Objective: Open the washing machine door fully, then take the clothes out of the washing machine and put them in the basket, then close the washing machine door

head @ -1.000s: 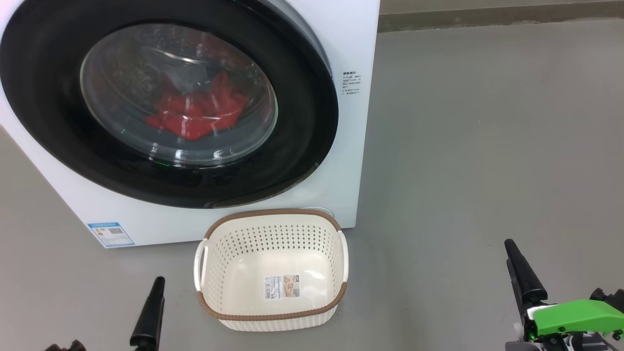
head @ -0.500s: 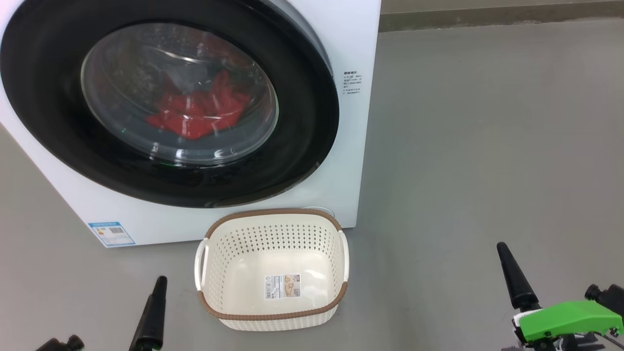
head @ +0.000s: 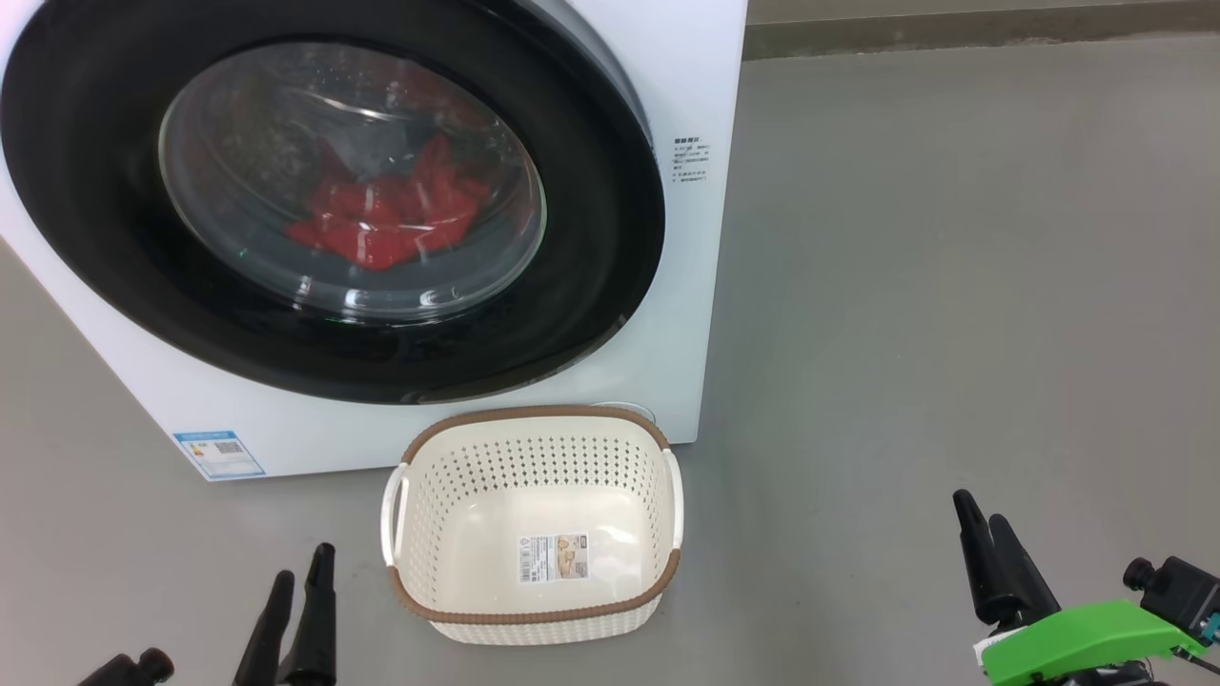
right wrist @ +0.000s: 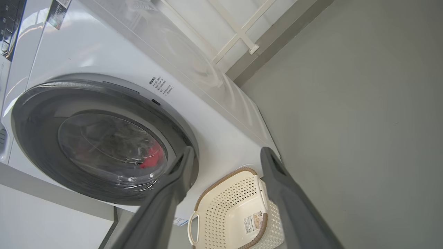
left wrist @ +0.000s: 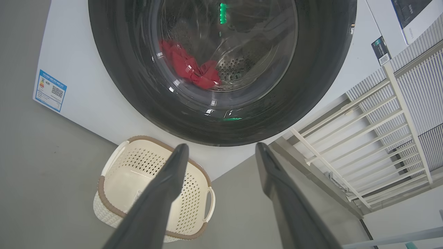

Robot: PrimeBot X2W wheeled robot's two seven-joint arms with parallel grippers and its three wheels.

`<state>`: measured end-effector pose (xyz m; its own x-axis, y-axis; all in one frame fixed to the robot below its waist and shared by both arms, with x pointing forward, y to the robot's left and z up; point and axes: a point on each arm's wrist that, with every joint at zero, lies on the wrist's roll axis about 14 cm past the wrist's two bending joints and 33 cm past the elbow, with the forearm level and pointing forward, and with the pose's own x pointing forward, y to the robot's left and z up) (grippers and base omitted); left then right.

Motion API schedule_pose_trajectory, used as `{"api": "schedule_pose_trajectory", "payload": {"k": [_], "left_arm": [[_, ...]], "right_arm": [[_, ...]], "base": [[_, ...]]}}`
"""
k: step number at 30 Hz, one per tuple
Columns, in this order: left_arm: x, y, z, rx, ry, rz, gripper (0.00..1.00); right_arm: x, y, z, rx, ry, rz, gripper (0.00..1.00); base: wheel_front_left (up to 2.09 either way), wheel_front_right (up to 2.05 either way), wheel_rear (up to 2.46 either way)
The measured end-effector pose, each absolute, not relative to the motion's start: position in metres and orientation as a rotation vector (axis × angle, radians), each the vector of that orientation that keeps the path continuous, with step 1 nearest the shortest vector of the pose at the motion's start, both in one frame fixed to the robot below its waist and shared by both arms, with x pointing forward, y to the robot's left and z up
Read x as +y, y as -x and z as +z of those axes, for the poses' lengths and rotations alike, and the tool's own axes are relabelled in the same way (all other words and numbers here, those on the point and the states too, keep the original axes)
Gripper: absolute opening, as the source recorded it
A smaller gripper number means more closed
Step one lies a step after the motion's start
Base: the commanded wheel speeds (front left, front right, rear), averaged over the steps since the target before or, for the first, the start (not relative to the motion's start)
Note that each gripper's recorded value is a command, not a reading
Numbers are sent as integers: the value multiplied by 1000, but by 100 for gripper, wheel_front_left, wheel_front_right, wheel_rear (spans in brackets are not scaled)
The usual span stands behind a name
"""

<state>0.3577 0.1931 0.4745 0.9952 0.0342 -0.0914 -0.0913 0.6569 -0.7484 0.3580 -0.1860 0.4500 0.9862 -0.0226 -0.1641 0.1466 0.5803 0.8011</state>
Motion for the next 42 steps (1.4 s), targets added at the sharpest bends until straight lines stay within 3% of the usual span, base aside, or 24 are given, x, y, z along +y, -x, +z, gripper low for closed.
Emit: {"api": "schedule_pose_trajectory", "payload": {"k": [42], "left_arm": [[182,-359,488,2,354,-10,100]], "right_arm": [[-185,-352,452,106,-496,-40,100]], "base": [[0,0,0]]}}
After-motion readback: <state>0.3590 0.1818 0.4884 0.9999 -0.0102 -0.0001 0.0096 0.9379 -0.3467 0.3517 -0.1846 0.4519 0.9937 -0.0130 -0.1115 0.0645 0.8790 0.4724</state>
